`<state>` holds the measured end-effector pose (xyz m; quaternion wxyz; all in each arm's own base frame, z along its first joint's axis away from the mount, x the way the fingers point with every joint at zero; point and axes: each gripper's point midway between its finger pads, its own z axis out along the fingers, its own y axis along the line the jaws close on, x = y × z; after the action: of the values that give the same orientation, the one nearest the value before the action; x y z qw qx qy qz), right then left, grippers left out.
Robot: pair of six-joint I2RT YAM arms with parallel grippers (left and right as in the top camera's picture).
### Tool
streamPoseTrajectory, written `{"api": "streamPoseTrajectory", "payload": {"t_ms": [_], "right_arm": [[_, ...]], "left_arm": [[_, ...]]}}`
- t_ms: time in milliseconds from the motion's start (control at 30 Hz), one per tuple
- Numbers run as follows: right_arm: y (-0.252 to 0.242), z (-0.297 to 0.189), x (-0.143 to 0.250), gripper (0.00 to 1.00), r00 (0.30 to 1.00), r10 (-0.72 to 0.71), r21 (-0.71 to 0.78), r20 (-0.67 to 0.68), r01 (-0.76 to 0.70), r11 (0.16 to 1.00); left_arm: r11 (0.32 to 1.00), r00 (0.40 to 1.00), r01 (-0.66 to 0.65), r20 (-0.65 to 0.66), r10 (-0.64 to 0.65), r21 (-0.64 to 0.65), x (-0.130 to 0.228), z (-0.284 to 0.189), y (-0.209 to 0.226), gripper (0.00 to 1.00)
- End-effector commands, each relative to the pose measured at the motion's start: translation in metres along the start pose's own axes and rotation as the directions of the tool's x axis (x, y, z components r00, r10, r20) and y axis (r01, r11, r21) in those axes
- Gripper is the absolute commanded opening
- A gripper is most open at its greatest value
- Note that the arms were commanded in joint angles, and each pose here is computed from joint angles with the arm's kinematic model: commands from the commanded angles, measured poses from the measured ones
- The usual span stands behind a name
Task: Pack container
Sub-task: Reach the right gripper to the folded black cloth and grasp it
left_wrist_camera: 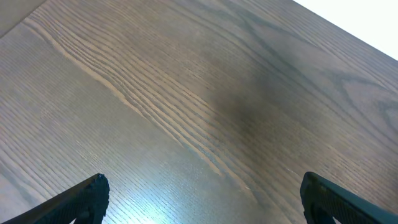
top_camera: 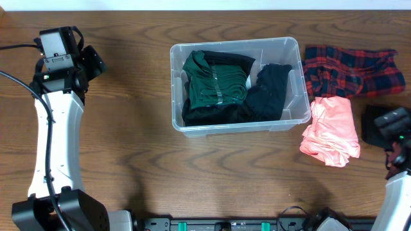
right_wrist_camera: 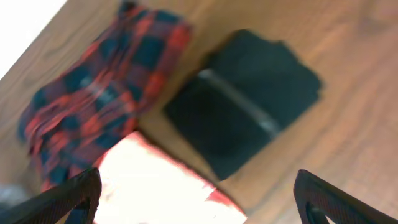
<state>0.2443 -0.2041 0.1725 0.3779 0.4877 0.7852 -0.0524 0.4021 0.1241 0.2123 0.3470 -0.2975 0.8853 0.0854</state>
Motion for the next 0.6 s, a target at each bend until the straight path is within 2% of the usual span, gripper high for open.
{"api": "streamPoseTrajectory", "payload": {"t_ms": [0,200,400,567], "right_arm": [[-0.024,0.006,-0.012,0.96,0.992,0.122,0.069,0.016,-0.123,0.990],[-0.049,0.044,0.000,0.99,0.968,0.238,0.109,-0.078,-0.229,0.967],[-0.063,0.089,0.018,0.95,0.928,0.333,0.135,-0.165,-0.313,0.940],[-0.064,0.122,0.027,0.91,0.916,0.350,0.122,-0.198,-0.331,0.936]], "left_arm": [[1.000,1.000,0.002,0.009,-0.002,-0.011,-0.003,-0.002,0.003,0.98],[1.000,1.000,0.003,0.009,-0.002,-0.012,-0.003,-0.002,0.004,0.98],[1.000,1.000,0.003,0.009,-0.003,-0.012,-0.003,-0.002,0.004,0.98],[1.000,1.000,0.003,0.009,-0.002,-0.012,-0.003,-0.002,0.004,0.98]]}}
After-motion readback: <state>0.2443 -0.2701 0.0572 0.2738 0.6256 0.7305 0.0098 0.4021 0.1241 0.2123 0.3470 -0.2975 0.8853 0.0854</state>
